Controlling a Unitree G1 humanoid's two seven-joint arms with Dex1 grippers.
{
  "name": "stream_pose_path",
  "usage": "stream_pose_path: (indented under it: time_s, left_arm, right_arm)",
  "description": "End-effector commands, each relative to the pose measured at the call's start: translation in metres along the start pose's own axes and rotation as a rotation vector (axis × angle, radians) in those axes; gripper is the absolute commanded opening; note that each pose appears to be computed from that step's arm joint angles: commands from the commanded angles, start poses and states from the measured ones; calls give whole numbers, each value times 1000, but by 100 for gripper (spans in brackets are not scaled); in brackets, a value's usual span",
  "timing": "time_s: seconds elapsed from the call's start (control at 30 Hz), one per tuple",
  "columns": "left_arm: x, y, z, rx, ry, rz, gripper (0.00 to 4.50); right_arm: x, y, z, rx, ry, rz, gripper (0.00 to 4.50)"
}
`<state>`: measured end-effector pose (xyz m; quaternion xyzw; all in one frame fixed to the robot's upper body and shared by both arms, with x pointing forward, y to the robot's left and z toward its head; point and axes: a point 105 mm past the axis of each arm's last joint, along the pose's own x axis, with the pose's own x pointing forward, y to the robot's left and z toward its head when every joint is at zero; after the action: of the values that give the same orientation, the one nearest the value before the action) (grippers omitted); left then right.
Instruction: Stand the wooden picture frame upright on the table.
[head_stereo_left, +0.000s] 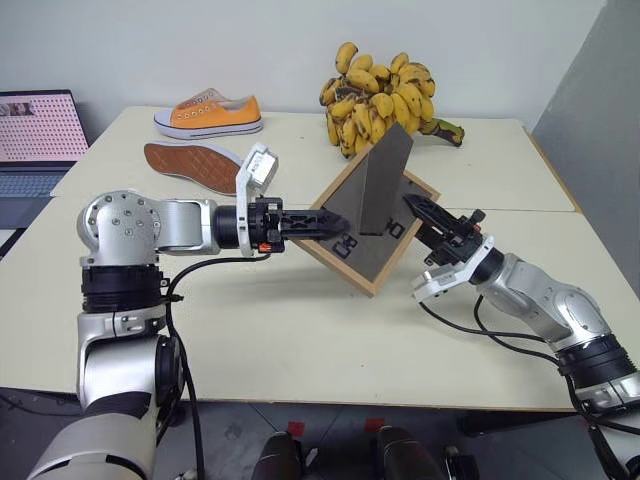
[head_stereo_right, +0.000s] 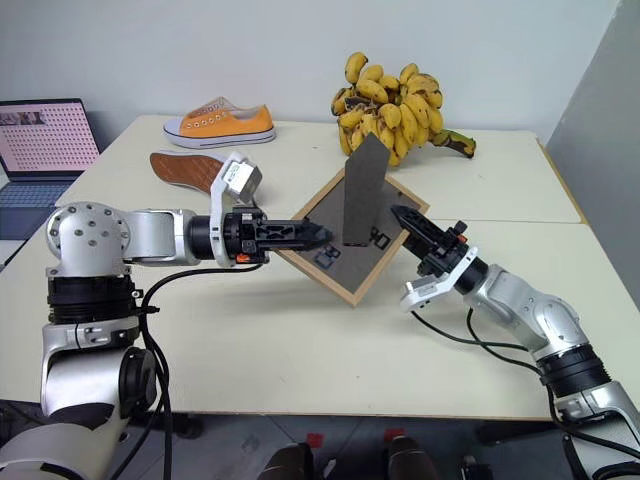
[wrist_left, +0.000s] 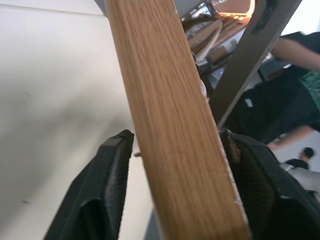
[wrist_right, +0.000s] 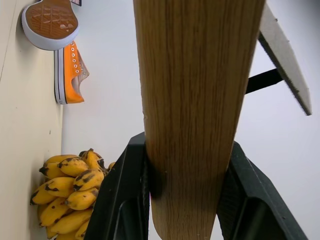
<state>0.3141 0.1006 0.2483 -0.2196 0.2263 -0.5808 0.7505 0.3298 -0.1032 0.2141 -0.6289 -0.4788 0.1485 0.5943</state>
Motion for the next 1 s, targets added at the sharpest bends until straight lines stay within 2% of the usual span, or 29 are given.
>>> stream_pose_path:
  time_s: [0.03, 0.13, 0.2, 0.27, 0.4, 0.57, 0.67, 0.8, 1.0]
  left_arm:
    - [-20, -15, 25, 247, -117, 34, 297]
    - [-50, -22, 41, 429, -247, 121, 297]
    - [-74, -25, 39, 520, -308, 199, 297]
    - [-98, -23, 14, 543, -282, 283, 297]
    - [-125, -13, -55, 544, -96, 445, 297]
    - [-133, -6, -89, 491, -49, 516, 297]
    - [-137, -6, -91, 493, -49, 541, 297]
    - [-143, -10, -79, 501, -81, 554, 297]
    - [-149, -11, -76, 507, -43, 569, 297]
  right_arm:
    - [11, -23, -6, 29, -1, -94, 144]
    - [16, -20, -12, 167, 36, -101, 144]
    - [22, -12, -12, 313, 50, -75, 144]
    - [28, -3, -4, 534, 37, -39, 144]
    - [41, 17, 18, 1109, 9, 56, 144]
    - [45, 36, 43, 1517, -54, 224, 144]
    - [42, 48, 58, 1678, -66, 314, 144]
    - [34, 66, 67, 1839, -33, 365, 144]
    - [21, 97, 72, 1955, 78, 395, 144]
